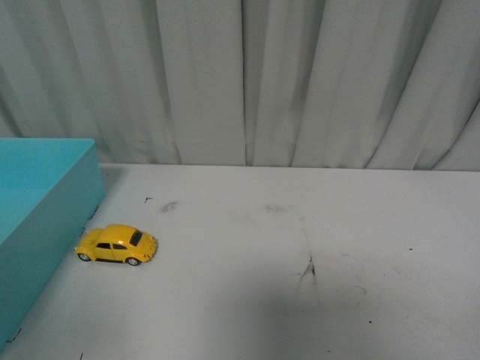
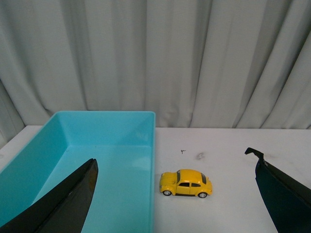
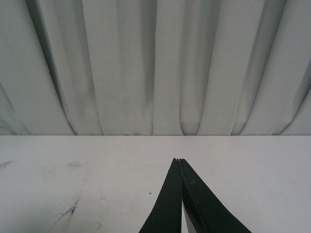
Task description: Wind up and store yellow beetle toy
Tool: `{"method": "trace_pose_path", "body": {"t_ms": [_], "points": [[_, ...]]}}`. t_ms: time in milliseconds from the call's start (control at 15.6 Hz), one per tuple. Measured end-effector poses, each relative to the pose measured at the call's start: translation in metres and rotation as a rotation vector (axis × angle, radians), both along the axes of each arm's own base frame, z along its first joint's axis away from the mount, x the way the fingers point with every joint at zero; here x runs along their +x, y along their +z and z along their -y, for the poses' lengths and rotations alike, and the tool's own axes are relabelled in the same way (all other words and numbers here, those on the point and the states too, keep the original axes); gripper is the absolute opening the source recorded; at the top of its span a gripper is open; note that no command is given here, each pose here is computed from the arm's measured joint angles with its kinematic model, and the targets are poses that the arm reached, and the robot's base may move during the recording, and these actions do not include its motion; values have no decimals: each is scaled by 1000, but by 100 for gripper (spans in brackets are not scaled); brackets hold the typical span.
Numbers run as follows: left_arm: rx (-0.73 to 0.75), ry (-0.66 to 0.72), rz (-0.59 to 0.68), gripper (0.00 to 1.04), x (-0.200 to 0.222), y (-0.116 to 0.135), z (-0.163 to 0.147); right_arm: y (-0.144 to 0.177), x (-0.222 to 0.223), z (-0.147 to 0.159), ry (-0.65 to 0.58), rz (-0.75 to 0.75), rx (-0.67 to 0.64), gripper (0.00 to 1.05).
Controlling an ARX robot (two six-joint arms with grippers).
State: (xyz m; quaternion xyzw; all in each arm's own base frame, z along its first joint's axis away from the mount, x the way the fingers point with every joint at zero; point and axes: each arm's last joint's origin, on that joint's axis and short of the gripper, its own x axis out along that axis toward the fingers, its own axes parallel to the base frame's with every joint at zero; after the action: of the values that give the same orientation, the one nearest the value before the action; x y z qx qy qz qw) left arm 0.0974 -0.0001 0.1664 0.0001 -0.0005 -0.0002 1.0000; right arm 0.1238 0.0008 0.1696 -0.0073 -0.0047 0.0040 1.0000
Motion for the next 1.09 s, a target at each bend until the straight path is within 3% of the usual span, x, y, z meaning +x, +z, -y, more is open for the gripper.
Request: {"method": "trace_pose_path", "body": {"t_ms": [577, 641, 705, 1026, 1090], "points": [[0, 0, 0, 98, 0, 0, 0, 0, -16, 0, 0, 2, 0, 2], [0, 0, 0, 98, 0, 0, 0, -6, -22, 0, 2, -50, 0, 2], [0, 0, -1, 98, 0, 0, 0, -2, -27, 0, -2, 7, 0, 2], [0, 0, 0, 98, 0, 0, 0, -3, -27, 0, -3, -5, 0, 2], [0, 0, 0, 98, 0, 0, 0, -3, -27, 0, -3, -5, 0, 8]]}}
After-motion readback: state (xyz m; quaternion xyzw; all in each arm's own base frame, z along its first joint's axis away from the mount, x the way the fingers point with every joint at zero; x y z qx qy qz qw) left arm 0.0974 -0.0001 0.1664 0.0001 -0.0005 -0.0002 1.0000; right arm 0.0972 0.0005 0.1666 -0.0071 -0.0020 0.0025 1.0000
